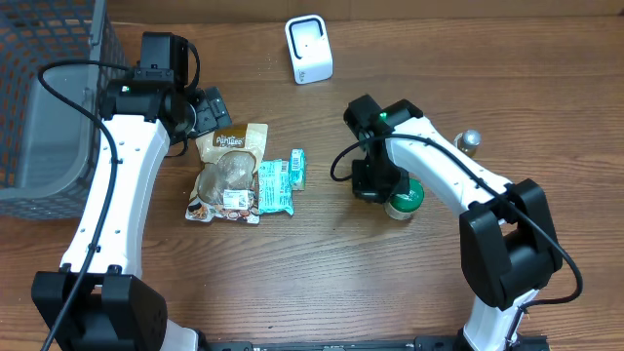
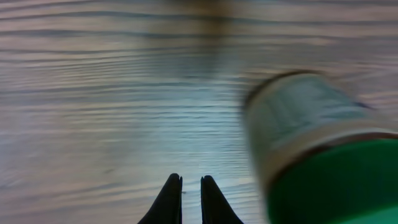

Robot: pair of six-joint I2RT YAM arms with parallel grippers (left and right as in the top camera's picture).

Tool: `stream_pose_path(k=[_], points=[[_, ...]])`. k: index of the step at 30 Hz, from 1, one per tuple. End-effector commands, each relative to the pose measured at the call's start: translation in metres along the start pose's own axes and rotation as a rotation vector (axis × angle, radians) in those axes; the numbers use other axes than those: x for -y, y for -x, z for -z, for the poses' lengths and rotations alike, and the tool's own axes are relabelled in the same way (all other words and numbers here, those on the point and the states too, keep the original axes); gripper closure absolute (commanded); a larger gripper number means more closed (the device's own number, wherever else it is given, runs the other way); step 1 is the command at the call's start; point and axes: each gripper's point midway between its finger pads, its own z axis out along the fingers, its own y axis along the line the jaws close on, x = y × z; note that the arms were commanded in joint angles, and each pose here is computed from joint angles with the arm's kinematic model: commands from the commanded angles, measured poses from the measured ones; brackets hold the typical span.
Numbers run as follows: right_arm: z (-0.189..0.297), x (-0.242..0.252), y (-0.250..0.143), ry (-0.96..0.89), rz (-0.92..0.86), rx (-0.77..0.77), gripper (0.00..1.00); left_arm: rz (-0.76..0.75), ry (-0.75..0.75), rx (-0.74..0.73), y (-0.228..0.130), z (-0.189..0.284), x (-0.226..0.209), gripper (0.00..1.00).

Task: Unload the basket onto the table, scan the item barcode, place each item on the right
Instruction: 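Move the right gripper left toward the Kleenex tissue pack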

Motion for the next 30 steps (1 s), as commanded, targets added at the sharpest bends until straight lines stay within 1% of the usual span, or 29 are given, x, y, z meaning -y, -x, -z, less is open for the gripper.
stream_pose_path(k=[1, 7, 15, 20, 22, 30], points=[[0.0, 0.028, 0.006, -0.136, -0.051, 0.056, 0.92, -0.003, -0.003, 0.019, 0.004, 0.005, 0.001, 0.0], [0.002, 0.061, 0.005, -0.27, -0.068, 0.056, 0.92, -0.003, -0.003, 0.02, 0.004, 0.005, 0.001, 0.0], [0.006, 0.082, 0.0, -0.324, -0.095, 0.025, 0.92, -0.003, -0.003, 0.02, 0.004, 0.005, 0.001, 0.01], [0.011, 0.1, -0.004, -0.396, -0.181, 0.025, 0.91, -0.003, -0.003, 0.02, 0.004, 0.005, 0.001, 0.0], [0.009, 0.098, -0.005, -0.379, -0.204, 0.019, 0.91, -0.003, -0.003, 0.02, 0.004, 0.005, 0.001, 0.0], [-0.001, 0.057, -0.001, -0.163, -0.216, -0.008, 0.89, -0.003, -0.003, 0.019, 0.004, 0.005, 0.001, 0.0]])
